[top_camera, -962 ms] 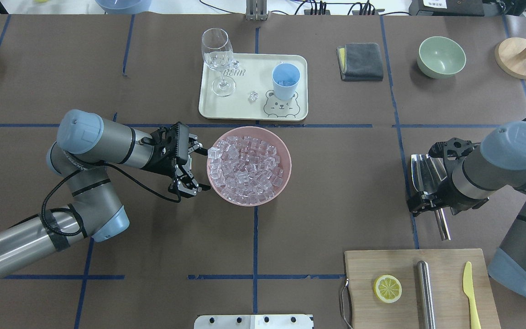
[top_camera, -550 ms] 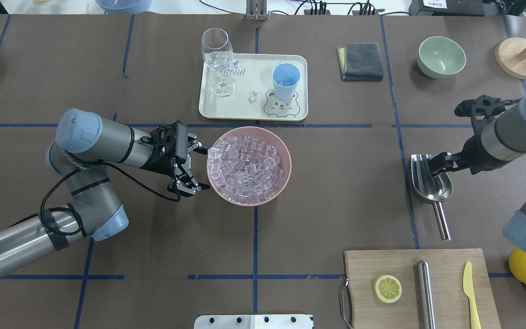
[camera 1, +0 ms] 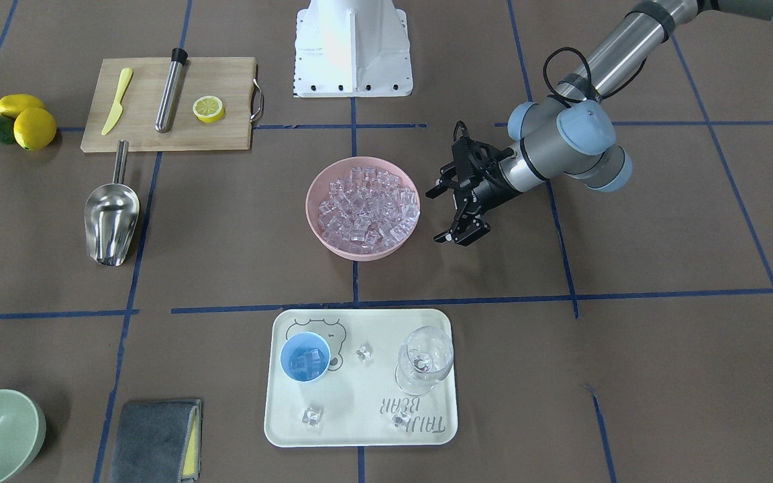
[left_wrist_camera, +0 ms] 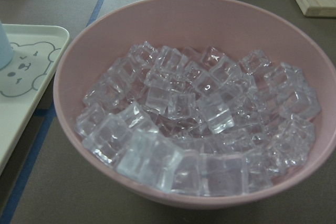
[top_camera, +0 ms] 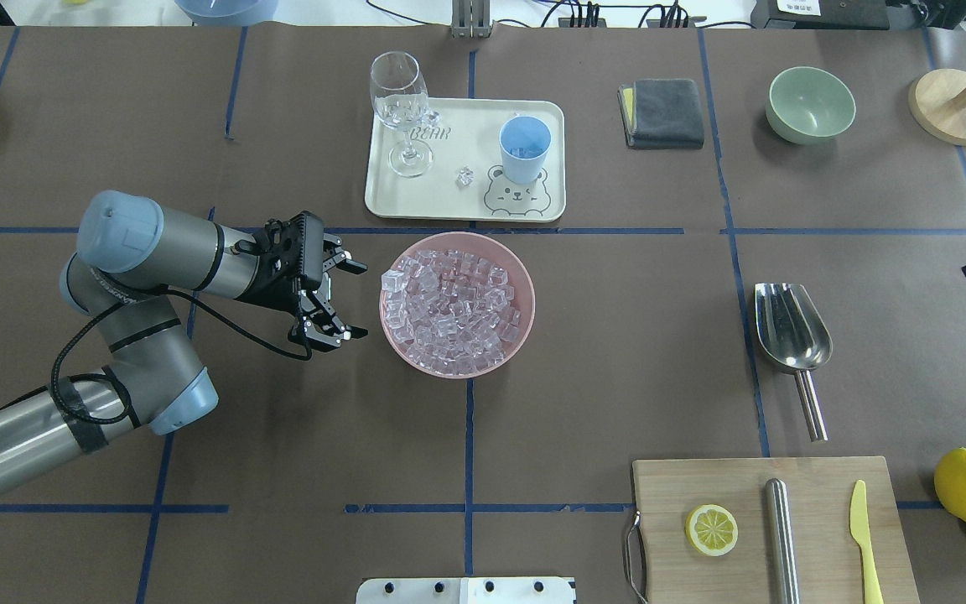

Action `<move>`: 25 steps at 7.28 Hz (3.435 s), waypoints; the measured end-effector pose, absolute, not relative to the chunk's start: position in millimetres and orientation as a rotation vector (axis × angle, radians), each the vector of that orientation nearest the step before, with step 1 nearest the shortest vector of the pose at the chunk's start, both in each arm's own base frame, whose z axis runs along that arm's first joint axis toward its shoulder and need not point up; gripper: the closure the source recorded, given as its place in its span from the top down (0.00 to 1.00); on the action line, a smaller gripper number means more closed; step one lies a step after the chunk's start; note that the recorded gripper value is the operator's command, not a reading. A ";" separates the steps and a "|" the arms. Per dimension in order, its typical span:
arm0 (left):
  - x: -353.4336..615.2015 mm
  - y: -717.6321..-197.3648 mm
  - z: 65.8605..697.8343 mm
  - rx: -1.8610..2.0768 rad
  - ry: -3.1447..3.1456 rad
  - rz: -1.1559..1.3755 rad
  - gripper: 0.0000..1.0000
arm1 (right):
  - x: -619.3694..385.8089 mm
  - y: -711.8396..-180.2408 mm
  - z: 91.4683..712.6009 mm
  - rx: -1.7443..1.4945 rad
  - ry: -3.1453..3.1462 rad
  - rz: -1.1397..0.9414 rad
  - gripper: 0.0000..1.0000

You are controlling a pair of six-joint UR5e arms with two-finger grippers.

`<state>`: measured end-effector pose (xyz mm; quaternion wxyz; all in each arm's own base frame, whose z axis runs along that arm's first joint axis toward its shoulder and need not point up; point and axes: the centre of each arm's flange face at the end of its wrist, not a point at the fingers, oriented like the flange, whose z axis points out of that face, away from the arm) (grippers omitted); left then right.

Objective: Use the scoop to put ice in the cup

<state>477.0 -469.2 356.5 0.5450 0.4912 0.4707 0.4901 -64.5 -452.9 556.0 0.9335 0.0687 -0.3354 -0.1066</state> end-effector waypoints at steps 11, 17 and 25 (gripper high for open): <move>108.9 -618.3 518.7 0.614 0.800 0.612 1.00 | 60.7 -384.6 645.4 0.022 -0.738 -0.084 1.00; -49.6 -587.1 615.5 0.161 0.771 0.166 1.00 | 60.0 -383.6 649.4 0.007 -0.748 -0.070 1.00; -59.2 -529.6 629.9 0.120 0.806 0.133 1.00 | 60.1 -386.2 648.5 0.012 -0.746 -0.068 1.00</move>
